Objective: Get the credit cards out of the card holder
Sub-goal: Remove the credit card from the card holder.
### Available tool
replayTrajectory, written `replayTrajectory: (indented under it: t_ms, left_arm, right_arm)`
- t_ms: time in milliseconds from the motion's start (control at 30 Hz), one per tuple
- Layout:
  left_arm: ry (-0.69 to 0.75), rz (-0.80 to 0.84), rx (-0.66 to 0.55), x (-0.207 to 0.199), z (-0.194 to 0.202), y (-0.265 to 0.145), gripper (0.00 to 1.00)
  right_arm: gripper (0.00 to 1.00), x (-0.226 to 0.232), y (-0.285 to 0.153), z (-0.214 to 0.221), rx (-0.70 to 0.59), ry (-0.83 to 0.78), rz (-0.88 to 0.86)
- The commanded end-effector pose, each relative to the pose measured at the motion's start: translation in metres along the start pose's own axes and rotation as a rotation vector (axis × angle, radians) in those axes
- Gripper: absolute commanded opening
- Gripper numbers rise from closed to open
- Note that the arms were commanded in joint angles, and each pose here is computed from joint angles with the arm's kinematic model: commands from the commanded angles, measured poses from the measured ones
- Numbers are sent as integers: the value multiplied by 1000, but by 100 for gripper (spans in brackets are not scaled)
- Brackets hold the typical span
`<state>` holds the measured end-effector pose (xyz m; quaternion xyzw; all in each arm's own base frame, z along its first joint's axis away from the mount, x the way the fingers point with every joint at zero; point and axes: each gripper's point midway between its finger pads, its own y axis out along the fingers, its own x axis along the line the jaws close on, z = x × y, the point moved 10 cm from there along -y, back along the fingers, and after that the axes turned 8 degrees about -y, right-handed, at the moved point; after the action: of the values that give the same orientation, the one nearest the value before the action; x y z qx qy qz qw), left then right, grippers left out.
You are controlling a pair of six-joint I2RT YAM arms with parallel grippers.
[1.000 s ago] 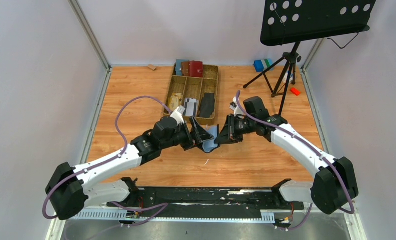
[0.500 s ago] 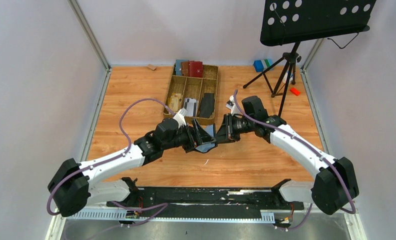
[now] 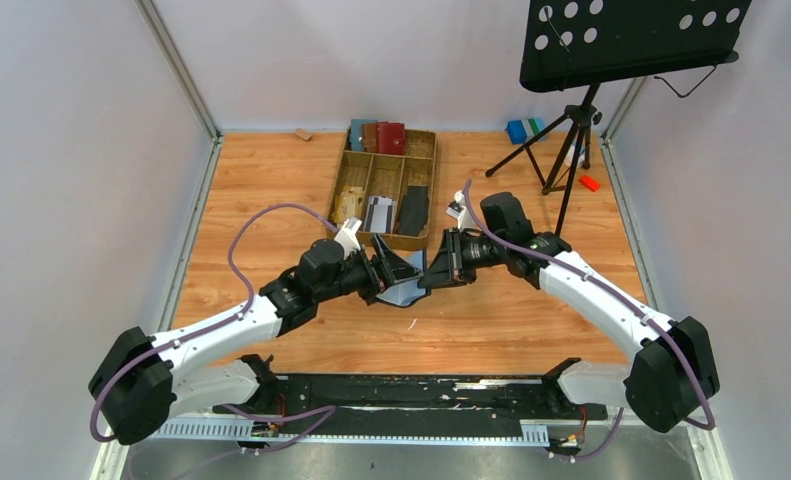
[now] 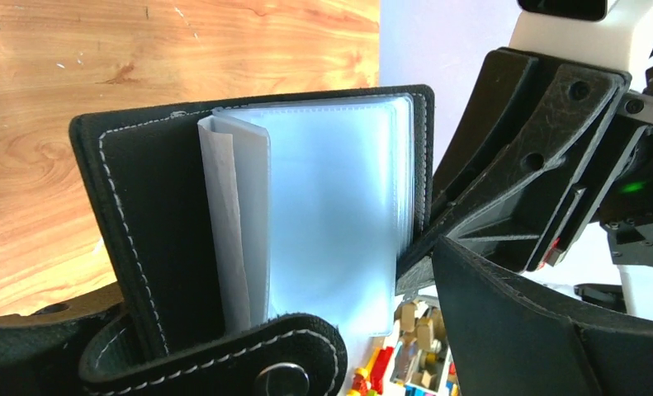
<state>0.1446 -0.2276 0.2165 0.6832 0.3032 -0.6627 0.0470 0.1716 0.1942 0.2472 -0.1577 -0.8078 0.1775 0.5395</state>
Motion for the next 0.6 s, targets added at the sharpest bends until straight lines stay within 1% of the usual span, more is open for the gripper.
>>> replayTrajectory:
  t_ms: [0,167,233,300,400,467,567]
  left_arm:
    - [-35,66,-18,-4,-5,-1,100]
    - [-51,42,-5,-1,-6,2,98]
    - [-59,38,-6,0,-7,3,96]
    - [-60,39,-5,0,-7,4,91]
    - [-51,40,3,-1,-8,5,80]
    - [-42,37,3,-2,-9,5,70]
    - [-33,30,-16,-2,-10,1,50]
  right_arm:
    - [0,24,-6,-8,-28,-102,-103]
    - [0,29,-4,-9,-24,-122,-121]
    - [0,31,-4,-9,-27,-129,-124]
    - [0,32,-5,-9,-29,-135,-127]
    - [0,31,-4,-9,-32,-131,-120]
    - [4,29,-3,-8,-32,-119,-112]
    - [9,26,-2,-8,-39,-105,-101]
